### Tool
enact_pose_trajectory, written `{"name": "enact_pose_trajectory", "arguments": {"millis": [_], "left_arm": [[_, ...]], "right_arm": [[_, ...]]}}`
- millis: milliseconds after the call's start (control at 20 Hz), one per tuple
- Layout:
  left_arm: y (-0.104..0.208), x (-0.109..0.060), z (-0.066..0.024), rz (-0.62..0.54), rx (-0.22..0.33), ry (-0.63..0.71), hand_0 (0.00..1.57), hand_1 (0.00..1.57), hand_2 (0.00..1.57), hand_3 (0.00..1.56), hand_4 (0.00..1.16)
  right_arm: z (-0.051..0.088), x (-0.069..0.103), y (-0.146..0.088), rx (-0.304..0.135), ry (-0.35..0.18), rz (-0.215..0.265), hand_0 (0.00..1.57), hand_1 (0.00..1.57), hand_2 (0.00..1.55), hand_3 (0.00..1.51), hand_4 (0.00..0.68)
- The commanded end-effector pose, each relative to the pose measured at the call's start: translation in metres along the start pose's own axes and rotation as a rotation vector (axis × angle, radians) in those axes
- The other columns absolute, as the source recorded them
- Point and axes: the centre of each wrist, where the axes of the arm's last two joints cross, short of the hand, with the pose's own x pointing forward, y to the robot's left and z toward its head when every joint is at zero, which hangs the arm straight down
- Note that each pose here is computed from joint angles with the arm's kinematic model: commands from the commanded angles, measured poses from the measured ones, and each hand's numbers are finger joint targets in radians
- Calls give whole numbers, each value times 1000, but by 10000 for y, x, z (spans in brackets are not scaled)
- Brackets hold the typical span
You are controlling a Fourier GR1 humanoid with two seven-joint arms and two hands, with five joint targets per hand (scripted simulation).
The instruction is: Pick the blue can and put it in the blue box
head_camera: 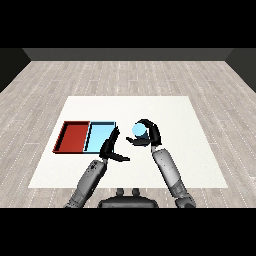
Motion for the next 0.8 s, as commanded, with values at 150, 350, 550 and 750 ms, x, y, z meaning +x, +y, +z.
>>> {"name": "enact_pose_trajectory", "arguments": {"millis": [150, 350, 550, 750], "left_arm": [[72, -35, -71, 30, -6, 26, 0, 0, 0, 0, 0], [124, -159, -96, 29, 14, 39, 0, 0, 0, 0, 0], [-118, -203, -38, 48, 13, 67, 0, 0, 0, 0, 0], [-149, -202, -29, 42, 30, 45, 0, 0, 0, 0, 0]], "right_arm": [[91, -49, 161, 30, -7, -27, 1480, 1480, 1467, 1400, 603], [338, -157, 268, 27, -19, -43, 1488, 1488, 1464, 1396, 616], [139, 50, 192, 54, -22, -41, 1475, 1475, 1457, 1391, 606], [81, 210, 313, 63, -28, -28, 1482, 1482, 1458, 1394, 609]]}}
